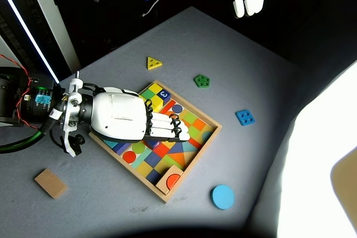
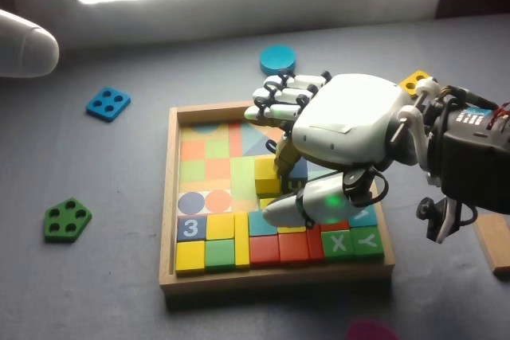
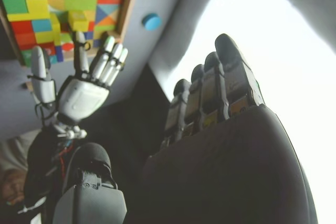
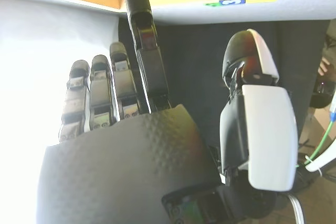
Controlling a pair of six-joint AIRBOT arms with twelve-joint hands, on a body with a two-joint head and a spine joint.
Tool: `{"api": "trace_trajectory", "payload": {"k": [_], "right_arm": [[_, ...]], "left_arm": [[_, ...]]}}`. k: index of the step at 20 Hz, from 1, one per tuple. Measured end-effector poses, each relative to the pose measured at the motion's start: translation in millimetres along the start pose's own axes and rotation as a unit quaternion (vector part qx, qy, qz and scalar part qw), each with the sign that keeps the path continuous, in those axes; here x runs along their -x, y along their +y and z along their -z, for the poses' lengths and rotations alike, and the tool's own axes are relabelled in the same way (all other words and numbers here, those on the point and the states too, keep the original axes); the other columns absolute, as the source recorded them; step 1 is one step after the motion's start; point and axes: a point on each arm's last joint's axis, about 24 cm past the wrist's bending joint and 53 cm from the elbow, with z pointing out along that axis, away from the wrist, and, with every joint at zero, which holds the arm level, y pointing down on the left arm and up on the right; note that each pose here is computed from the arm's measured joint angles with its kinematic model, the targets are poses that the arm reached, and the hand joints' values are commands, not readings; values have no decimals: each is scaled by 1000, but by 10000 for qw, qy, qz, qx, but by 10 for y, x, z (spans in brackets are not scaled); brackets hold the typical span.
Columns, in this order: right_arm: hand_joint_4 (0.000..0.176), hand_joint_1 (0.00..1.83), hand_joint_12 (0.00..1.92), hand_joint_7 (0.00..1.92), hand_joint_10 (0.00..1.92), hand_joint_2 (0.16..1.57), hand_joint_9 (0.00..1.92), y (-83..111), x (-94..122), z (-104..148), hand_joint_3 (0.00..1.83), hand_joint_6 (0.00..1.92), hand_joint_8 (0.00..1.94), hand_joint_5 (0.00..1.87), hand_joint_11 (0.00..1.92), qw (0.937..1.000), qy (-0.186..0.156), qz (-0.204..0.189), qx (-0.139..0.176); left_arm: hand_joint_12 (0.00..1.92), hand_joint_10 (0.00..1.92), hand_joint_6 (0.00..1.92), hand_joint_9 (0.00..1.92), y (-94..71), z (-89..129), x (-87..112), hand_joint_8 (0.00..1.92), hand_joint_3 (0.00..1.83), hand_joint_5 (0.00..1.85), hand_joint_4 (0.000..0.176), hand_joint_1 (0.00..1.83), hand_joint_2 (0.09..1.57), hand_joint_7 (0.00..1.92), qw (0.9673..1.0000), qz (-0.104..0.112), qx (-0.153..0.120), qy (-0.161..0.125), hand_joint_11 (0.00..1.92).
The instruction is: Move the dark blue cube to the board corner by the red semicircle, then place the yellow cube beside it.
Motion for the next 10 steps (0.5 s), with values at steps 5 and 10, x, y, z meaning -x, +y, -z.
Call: {"api": "trace_trajectory", "payload": {"k": [5, 10], "right_arm": [[0, 0, 0, 116, 0, 1133, 0, -42, -5, 3, 5, 26, 5, 847, 0, 10000, -16, 3, -40], [0, 0, 0, 116, 0, 1149, 0, -44, -5, 4, 10, 27, 2, 856, 0, 10000, -15, 13, -42]], "left_arm": [[506, 2, 1, 60, -9, 3, -3, 0, 0, 4, 59, 0, 1070, 41, 10000, -13, -4, -4, 0], [484, 1, 6, 68, -17, 5, -6, 7, 5, 65, 61, 0, 1090, 104, 10000, -21, -10, -3, 0]]}}
